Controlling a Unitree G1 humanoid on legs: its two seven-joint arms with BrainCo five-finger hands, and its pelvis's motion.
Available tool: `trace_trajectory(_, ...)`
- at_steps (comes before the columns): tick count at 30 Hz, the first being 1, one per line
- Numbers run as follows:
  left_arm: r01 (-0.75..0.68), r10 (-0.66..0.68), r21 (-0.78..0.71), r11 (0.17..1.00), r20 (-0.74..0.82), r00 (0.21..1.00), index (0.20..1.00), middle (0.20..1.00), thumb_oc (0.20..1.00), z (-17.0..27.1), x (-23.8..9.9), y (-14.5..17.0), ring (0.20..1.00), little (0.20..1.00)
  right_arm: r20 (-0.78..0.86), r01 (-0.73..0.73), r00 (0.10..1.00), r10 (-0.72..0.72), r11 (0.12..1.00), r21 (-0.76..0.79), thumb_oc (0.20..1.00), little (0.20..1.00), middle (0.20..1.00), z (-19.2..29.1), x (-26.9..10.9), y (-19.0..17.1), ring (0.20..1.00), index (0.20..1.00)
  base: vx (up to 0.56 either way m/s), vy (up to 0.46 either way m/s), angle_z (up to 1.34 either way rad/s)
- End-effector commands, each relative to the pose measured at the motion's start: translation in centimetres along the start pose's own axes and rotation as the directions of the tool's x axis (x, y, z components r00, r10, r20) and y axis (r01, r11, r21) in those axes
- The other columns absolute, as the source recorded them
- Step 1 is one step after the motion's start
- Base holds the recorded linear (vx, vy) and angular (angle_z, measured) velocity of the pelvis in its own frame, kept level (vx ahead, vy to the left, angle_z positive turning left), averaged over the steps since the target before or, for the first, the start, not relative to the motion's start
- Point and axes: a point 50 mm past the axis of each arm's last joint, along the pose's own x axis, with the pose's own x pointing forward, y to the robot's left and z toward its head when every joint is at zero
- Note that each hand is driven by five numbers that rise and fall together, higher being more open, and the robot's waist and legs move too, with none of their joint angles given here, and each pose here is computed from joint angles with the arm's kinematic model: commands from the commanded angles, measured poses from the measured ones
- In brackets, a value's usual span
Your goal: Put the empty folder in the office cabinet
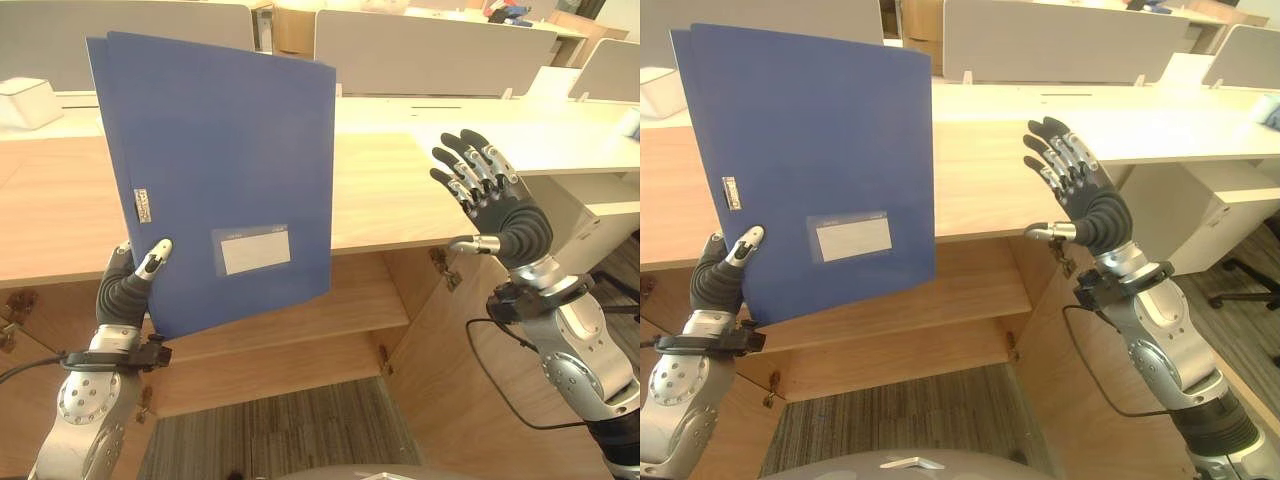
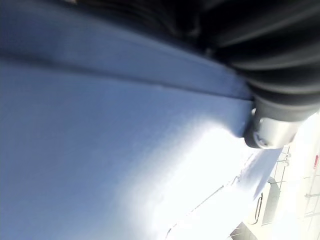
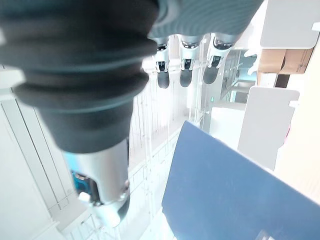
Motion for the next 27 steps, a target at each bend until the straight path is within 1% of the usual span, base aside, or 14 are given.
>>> trace_trajectory(1, 0.045, -0.045, 0.005, 0.999, 0.18, 0.983, 0.2, 0.2, 0.2, 3.0, 1.8, -0.1, 0.2, 0.2, 0.093, 0.007, 0.996, 0.001, 0.997, -0.08, 1.0, 1.0, 1.0, 1.9, 1.0, -0.2, 1.0, 1.0, 0.0, 0.0, 0.0)
trace_trajectory(3, 0.068, -0.066, -0.002, 0.998, 0.186, 0.98, 0.2, 0.2, 0.2, 3.0, 2.3, -0.6, 0.2, 0.2, 0.048, 0.021, 0.999, -0.016, 0.996, -0.091, 1.0, 1.0, 1.0, 0.9, 2.0, -0.8, 1.0, 1.0, 0.02, -0.002, 0.0)
trace_trajectory(6, 0.08, -0.077, -0.004, 0.997, 0.197, 0.977, 0.2, 0.2, 0.2, 3.1, 2.7, -0.9, 0.2, 0.2, 0.026, 0.036, 0.999, -0.034, 0.996, -0.077, 1.0, 1.0, 1.0, 0.2, 2.5, -1.1, 1.0, 1.0, 0.0, 0.0, 0.0)
trace_trajectory(8, 0.109, -0.106, 0.001, 0.994, 0.222, 0.969, 0.2, 0.2, 0.2, 3.5, 3.2, -1.5, 0.2, 0.2, -0.006, 0.026, 1.0, -0.026, 0.999, -0.045, 1.0, 1.0, 1.0, -0.7, 3.4, -1.0, 1.0, 1.0, 0.0, 0.0, 0.0)
trace_trajectory(12, 0.108, -0.106, 0.001, 0.994, 0.223, 0.969, 0.2, 0.2, 0.2, 3.5, 3.3, -1.5, 0.2, 0.2, -0.005, 0.025, 1.0, -0.025, 0.999, -0.045, 1.0, 1.0, 1.0, -0.7, 3.5, -1.0, 1.0, 1.0, 0.01, -0.004, 0.01)
trace_trajectory(13, 0.149, -0.142, -0.015, 0.989, 0.229, 0.963, 0.2, 0.2, 0.2, 3.6, 3.7, -2.1, 0.2, 0.2, -0.029, -0.014, 0.999, 0.014, 1.0, 0.013, 1.0, 1.0, 1.0, -1.4, 4.6, -0.4, 1.0, 1.0, 0.04, -0.015, 0.03)
trace_trajectory(15, 0.149, -0.142, -0.015, 0.989, 0.229, 0.963, 0.2, 0.2, 0.2, 3.6, 3.7, -2.1, 0.2, 0.2, -0.029, -0.014, 0.999, 0.014, 1.0, 0.013, 1.0, 1.0, 1.0, -1.4, 4.6, -0.4, 1.0, 1.0, 0.04, -0.012, 0.01)
trace_trajectory(17, 0.21, -0.192, -0.053, 0.976, 0.235, 0.953, 0.2, 0.2, 0.2, 3.6, 4.2, -3.0, 0.2, 0.2, -0.052, -0.026, 0.998, 0.027, 0.999, 0.029, 1.0, 1.0, 1.0, -2.1, 5.8, -0.1, 1.0, 1.0, 0.04, -0.009, 0.0)
trace_trajectory(21, 0.252, -0.222, -0.106, 0.962, 0.235, 0.946, 0.2, 0.2, 0.2, 3.3, 4.4, -3.9, 0.2, 0.2, -0.07, -0.026, 0.997, 0.031, 0.996, 0.081, 1.0, 1.0, 1.0, -3.1, 7.0, 0.4, 1.0, 1.0, 0.0, 0.0, 0.0)
trace_trajectory(27, 0.294, -0.264, -0.128, 0.947, 0.211, 0.941, 0.2, 0.2, 0.2, 2.8, 4.5, -4.7, 0.2, 0.2, -0.086, -0.044, 0.995, 0.057, 0.989, 0.141, 1.0, 1.0, 1.0, -3.5, 8.3, 0.9, 1.0, 1.0, 0.0, 0.0, 0.0)
